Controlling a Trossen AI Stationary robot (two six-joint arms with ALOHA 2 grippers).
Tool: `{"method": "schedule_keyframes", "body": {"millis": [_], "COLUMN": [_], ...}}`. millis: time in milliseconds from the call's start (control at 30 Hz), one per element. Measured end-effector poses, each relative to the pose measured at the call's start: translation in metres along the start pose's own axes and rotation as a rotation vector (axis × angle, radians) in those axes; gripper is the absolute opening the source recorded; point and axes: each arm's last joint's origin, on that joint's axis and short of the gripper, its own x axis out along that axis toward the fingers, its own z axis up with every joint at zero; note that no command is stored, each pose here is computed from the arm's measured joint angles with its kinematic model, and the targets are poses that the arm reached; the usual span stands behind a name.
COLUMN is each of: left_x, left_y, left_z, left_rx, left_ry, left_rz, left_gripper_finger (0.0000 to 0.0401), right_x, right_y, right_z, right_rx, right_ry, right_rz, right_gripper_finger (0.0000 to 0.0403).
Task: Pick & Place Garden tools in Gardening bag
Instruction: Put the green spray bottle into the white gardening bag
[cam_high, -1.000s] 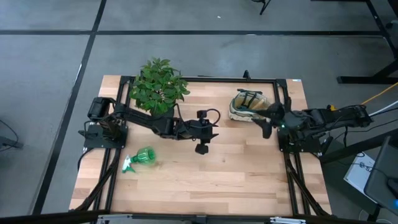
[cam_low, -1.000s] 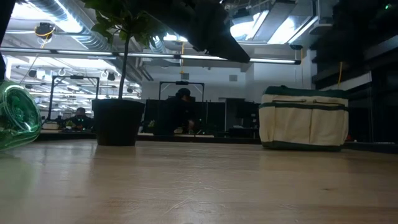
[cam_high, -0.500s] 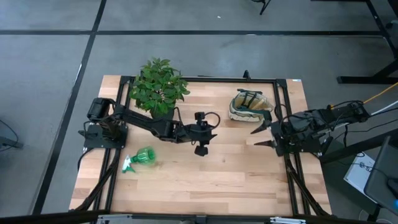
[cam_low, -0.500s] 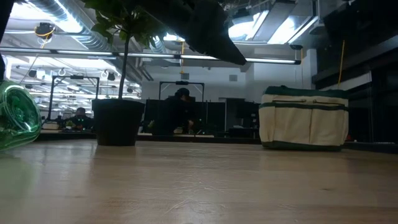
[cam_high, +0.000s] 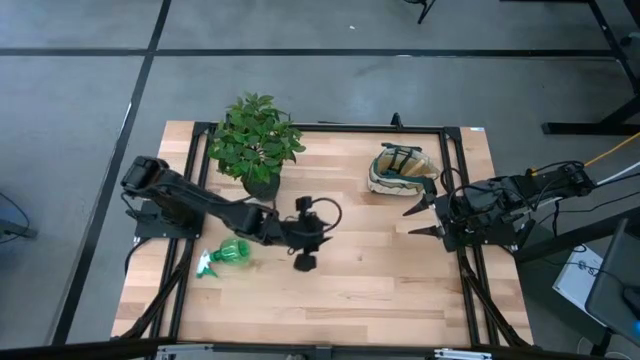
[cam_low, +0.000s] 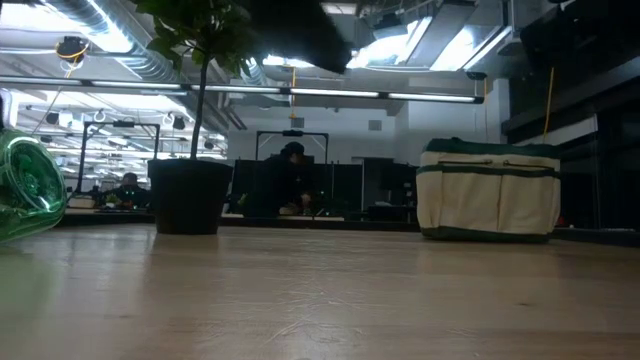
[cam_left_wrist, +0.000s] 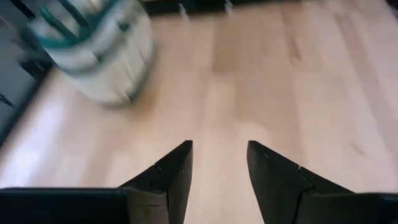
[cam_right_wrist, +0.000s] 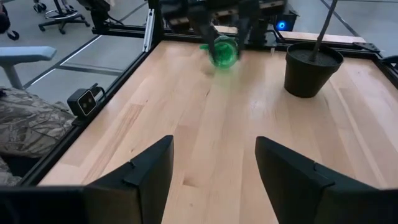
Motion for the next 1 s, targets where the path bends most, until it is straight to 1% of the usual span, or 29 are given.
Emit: {"method": "schedule_keyframes", "body": {"millis": [100, 167, 300, 433, 533, 633, 700, 833, 900, 1000], "left_x": [-0.022, -0.037, -0.062, -0.084, -0.102, -0.118, -0.128, -0.144, -0.151, -0.158], "left_y": [-0.006, -0.009, -0.021, -0.040, -0.054, -0.066, -0.069, -0.073, -0.074, -0.072], "left_z": [-0.006, -0.013, -0.028, -0.048, -0.059, -0.068, -0.072, -0.086, -0.092, -0.097], "left_rx": [-0.052, -0.110, -0.231, -0.282, -0.277, -0.268, -0.243, -0.159, -0.136, -0.096], "left_ry": [0.091, 0.168, 0.315, 0.461, 0.520, 0.538, 0.567, 0.709, 0.758, 0.795], "left_rz": [-0.063, -0.088, -0.107, -0.101, -0.102, -0.113, -0.122, -0.156, -0.148, -0.113], "left_gripper_finger": [0.0148, 0.0146, 0.0146, 0.0145, 0.0145, 0.0145, 0.0143, 0.0139, 0.0137, 0.0135], "right_x": [0.000, 0.000, 0.000, 0.000, 0.000, 0.000, 0.000, 0.000, 0.000, 0.000], "right_y": [0.000, 0.000, 0.000, 0.000, 0.000, 0.000, 0.000, 0.000, 0.000, 0.000], "right_z": [0.000, 0.000, 0.000, 0.000, 0.000, 0.000, 0.000, 0.000, 0.000, 0.000], "right_rx": [0.000, 0.000, 0.000, 0.000, 0.000, 0.000, 0.000, 0.000, 0.000, 0.000], "right_ry": [0.000, 0.000, 0.000, 0.000, 0.000, 0.000, 0.000, 0.000, 0.000, 0.000], "right_rz": [0.000, 0.000, 0.000, 0.000, -0.001, -0.001, -0.001, -0.001, -0.001, -0.001], "right_gripper_finger": [0.0229, 0.0230, 0.0230, 0.0230, 0.0230, 0.0230, 0.0230, 0.0230, 0.0230, 0.0230]}}
